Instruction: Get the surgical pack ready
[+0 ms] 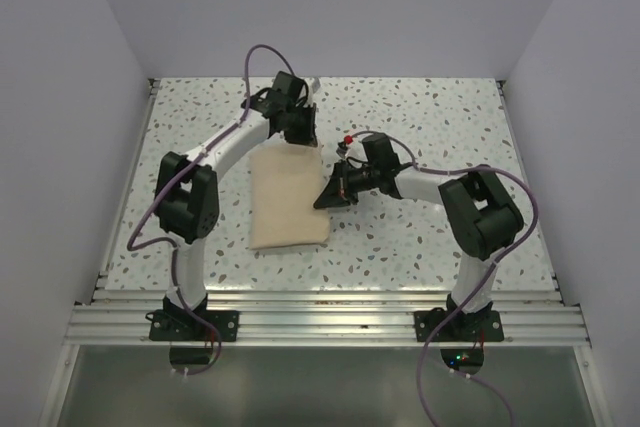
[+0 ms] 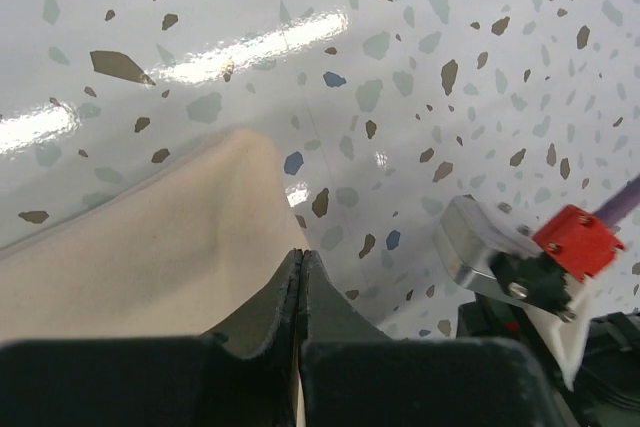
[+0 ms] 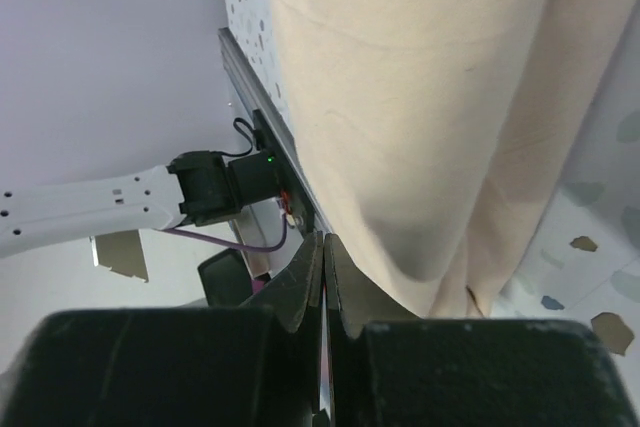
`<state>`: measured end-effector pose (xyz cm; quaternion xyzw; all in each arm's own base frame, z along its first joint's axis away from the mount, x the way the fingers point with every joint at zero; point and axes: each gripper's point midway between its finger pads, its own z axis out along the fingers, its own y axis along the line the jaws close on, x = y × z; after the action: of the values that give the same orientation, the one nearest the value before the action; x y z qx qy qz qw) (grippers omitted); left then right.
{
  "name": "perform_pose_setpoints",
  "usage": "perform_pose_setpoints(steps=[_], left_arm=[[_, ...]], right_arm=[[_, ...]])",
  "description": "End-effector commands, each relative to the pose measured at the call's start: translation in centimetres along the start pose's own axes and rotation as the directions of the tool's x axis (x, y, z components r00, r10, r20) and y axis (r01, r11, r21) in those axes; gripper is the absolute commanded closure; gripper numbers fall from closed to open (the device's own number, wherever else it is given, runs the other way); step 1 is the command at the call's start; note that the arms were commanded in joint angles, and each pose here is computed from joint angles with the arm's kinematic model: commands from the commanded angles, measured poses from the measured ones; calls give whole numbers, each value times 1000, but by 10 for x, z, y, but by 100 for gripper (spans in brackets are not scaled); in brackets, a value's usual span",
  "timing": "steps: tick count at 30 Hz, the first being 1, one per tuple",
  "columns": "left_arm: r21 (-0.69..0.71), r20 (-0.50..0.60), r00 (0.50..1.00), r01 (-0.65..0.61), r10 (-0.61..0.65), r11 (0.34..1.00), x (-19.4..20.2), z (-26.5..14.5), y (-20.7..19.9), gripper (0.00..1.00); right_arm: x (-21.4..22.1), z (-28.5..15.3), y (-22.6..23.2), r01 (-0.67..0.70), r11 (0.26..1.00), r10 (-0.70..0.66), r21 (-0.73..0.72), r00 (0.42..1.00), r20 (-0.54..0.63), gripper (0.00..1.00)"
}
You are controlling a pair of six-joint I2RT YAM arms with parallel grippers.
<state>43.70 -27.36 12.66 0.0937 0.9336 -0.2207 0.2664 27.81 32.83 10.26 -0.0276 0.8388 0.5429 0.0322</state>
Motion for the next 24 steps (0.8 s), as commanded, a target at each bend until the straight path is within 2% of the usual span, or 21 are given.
perform_pose_setpoints(steps=[1, 9, 12, 17, 18, 20, 21, 24], left_arm=[[8, 6, 1000, 8, -8, 1000, -2, 6, 9, 100], [22, -86, 995, 55, -53, 998, 17, 68, 38, 100], [20, -72, 996, 51, -50, 998, 7, 71, 42, 100], [48, 19, 999, 37, -38, 998, -31, 30, 25, 100], [61, 62, 997, 32, -36, 998, -45, 7, 15, 100], [59, 83, 996, 35, -40, 998, -47, -16, 9, 95], [41, 131, 990, 36, -41, 999, -57, -43, 4, 94], [-87, 108, 990, 98, -88, 991, -28, -77, 24, 84]], right_arm=[[9, 7, -9, -10, 1000, 8, -24, 999, -47, 99], [35, 9, -33, -46, 999, 47, 15, 995, -92, 99], [41, 6, -26, -40, 999, 42, 20, 994, -103, 99], [37, -8, -3, 35, 999, -32, 29, 994, -102, 99], [34, -12, 0, 37, 998, -32, 56, 995, -94, 99], [27, -20, 1, 75, 994, -69, 82, 994, -82, 99], [21, -26, 0, 61, 989, -52, 134, 996, -67, 99], [1, -42, -9, 40, 979, -35, 202, 999, -24, 99]])
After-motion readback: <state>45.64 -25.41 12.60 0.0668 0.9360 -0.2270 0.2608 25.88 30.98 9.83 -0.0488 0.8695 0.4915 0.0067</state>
